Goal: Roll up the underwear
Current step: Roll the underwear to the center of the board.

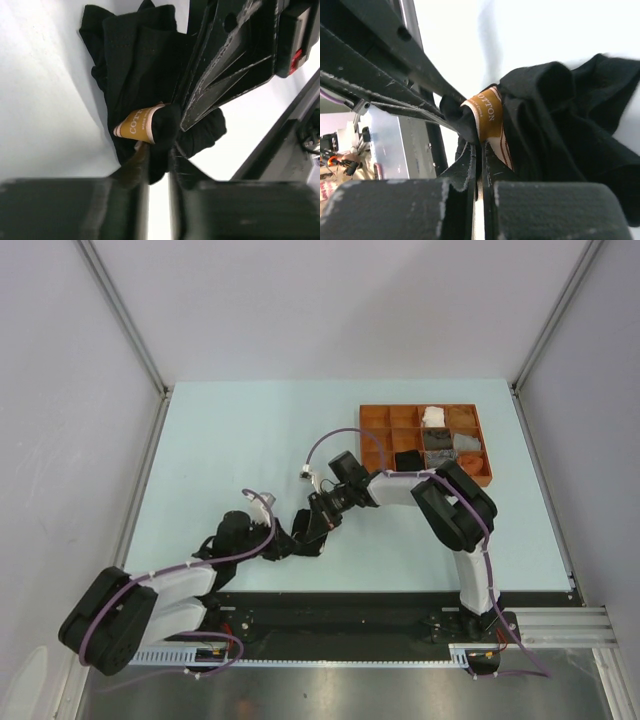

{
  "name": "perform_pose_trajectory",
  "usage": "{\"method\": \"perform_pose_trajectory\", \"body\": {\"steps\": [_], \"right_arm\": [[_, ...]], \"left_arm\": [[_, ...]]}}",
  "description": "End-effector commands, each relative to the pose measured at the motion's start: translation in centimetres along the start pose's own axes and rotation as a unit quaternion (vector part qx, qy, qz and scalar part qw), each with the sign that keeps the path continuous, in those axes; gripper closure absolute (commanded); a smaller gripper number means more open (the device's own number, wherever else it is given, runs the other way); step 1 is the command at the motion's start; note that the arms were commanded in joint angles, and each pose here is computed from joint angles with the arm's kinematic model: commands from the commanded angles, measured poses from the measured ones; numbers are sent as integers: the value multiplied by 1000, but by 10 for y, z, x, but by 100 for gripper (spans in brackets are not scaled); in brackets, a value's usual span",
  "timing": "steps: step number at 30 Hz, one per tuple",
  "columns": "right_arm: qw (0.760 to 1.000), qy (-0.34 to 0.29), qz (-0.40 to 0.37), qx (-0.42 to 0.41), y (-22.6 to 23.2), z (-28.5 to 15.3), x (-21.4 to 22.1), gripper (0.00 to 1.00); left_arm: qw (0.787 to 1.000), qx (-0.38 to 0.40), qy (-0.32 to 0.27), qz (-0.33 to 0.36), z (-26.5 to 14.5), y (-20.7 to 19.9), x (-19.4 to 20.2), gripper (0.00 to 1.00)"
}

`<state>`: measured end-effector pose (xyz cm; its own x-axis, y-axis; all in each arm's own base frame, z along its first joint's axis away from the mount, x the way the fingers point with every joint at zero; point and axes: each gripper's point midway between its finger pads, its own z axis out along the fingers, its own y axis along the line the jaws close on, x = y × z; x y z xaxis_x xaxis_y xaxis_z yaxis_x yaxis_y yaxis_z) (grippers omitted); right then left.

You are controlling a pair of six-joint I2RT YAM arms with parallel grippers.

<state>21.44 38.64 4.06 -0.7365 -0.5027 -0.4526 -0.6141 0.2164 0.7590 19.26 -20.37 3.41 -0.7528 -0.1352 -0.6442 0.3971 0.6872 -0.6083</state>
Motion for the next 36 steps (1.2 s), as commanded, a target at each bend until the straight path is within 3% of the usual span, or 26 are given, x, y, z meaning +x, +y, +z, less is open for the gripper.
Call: {"method": "perform_pose_trajectory", "body": {"steps": [1, 2, 4, 7, 11, 15, 22, 27, 36], "right_arm": [[997, -42, -34, 56, -25, -3, -29, 90], [996, -45, -40, 58, -22, -5, -32, 82], [995, -54, -51, 60, -13, -17, -45, 60], [991, -65, -79, 92, -1, -39, -64, 44], [976, -87, -113, 163, 12, -73, -82, 41], [947, -92, -174, 255, 14, -98, -87, 40], [929, -50, -233, 283, 18, -70, -64, 40], [921, -13, -237, 309, -9, -48, -40, 40], [917, -2, -246, 315, -23, -38, -29, 41]], "left_arm": [[999, -45, -1, 2, 9, 11, -12, 94], [996, -87, 6, -5, 10, 23, -16, 100], [993, -119, 22, -12, 11, 33, -15, 100], [987, -148, 47, -30, 14, 40, -17, 100], [984, -141, 78, -77, 22, 37, -18, 100], [982, -128, 102, -93, 29, 32, -21, 100], [976, -124, 124, -127, 34, 35, -26, 100], [973, -113, 133, -148, 36, 37, -24, 100], [972, -108, 132, -159, 36, 38, -26, 100]]}}
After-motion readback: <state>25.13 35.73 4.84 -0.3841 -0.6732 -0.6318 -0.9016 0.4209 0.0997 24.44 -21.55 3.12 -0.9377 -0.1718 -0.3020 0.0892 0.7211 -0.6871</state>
